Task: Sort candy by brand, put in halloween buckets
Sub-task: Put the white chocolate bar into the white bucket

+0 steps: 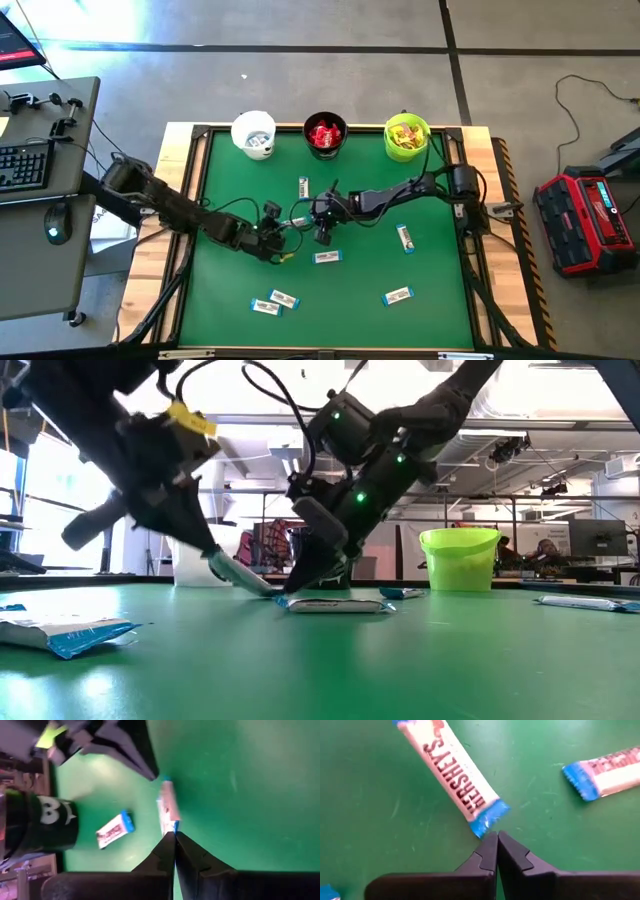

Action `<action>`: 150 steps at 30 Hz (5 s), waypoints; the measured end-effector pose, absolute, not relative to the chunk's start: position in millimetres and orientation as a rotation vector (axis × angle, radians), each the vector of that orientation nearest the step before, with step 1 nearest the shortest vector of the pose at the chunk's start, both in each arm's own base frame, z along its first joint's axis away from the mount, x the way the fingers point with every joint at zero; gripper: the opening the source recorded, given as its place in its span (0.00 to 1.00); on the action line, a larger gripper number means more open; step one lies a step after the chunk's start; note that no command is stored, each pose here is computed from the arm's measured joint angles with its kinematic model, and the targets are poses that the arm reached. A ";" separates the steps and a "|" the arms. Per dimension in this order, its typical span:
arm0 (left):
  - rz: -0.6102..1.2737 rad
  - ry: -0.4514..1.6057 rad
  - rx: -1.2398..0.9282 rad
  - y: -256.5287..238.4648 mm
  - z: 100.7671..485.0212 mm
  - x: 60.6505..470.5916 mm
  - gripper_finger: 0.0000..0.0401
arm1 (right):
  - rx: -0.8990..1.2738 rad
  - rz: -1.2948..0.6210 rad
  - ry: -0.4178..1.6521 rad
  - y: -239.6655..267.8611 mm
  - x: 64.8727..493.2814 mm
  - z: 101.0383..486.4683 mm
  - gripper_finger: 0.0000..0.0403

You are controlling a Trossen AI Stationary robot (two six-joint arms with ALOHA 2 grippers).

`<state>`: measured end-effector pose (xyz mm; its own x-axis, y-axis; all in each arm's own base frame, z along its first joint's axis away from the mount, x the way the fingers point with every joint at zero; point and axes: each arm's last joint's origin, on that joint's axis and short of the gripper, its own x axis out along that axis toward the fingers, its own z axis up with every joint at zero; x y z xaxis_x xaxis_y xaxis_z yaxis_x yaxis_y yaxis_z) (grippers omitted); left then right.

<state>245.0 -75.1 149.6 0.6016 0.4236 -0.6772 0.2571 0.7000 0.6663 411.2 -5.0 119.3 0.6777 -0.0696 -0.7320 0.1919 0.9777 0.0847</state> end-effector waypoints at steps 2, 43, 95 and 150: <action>0.134 0.924 0.803 -72.2 159.5 241.9 0.00 | 0.134 -0.156 0.814 -3.9 409.3 126.0 0.00; 1.004 0.631 0.202 110.3 291.0 192.1 0.00 | 0.099 -0.201 0.800 -0.5 407.4 135.3 0.00; 0.701 1.265 -0.179 255.5 239.0 209.6 0.13 | 0.063 -0.151 0.779 5.2 409.3 137.1 0.00; -0.065 1.235 -0.542 -135.2 201.1 258.4 0.26 | 0.083 -0.150 0.523 66.3 294.4 163.2 0.00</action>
<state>258.4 -135.2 201.1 0.3446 -0.3337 -0.8774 -0.2399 0.8724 -0.4260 294.4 66.3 163.2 0.8557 -0.1214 -0.5030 0.1639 0.9856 0.0410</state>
